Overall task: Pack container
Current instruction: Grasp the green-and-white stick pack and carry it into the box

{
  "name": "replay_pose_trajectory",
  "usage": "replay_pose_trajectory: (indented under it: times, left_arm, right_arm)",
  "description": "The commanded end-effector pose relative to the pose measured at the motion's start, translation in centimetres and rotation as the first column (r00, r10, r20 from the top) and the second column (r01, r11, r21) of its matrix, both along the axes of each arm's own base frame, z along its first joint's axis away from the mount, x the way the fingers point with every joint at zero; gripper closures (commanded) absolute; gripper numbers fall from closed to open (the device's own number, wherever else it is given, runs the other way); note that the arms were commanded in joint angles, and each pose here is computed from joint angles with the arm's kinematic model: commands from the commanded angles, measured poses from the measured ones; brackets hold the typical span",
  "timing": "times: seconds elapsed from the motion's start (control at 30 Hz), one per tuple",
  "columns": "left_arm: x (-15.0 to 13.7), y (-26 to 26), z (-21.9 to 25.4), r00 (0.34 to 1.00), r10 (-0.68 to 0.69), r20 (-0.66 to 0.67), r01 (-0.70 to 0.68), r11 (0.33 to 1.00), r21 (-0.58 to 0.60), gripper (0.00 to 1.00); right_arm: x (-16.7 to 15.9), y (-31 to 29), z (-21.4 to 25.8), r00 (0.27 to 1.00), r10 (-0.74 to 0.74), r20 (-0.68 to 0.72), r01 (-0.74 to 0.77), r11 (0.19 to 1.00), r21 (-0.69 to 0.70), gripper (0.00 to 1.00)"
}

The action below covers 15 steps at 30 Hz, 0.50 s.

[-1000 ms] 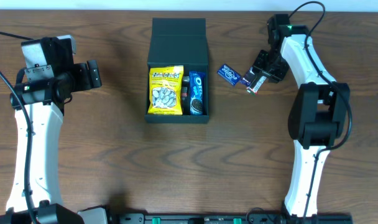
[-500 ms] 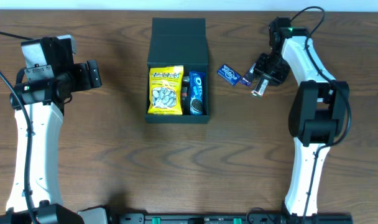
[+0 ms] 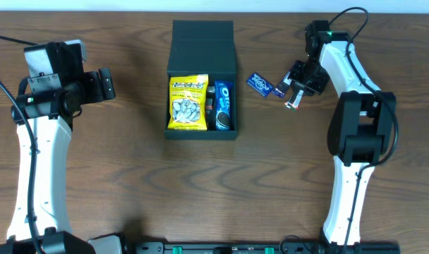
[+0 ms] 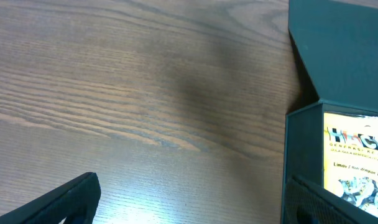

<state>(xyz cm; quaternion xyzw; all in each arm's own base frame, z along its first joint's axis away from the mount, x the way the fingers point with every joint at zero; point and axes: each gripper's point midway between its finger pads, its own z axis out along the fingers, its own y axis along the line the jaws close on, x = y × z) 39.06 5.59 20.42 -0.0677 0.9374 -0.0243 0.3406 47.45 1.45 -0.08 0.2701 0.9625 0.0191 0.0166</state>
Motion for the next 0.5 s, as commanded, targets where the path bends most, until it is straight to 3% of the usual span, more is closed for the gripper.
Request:
replay_pose_trajectory:
  times: [0.0,0.27,0.47]
  left_arm:
    - [0.0,0.2,-0.1,1.0,0.012,-0.003,-0.012,1.0,-0.011,0.05]
    - [0.0,0.2,-0.1,1.0,0.011,-0.003,-0.011,1.0,-0.011,0.05]
    - [0.0,0.2,0.0,1.0,0.011,-0.003,-0.011,1.0,-0.011,0.05]
  right_arm:
    - [-0.4,-0.4,-1.0,0.999,0.03,-0.022,-0.03,1.0,-0.005,0.74]
    - [0.4,-0.8,1.1,0.993,0.118,0.001,-0.117,0.993,-0.023,0.83]
    - [1.9,-1.3,7.0,0.985,0.15,0.08,-0.144,0.987,-0.075,0.86]
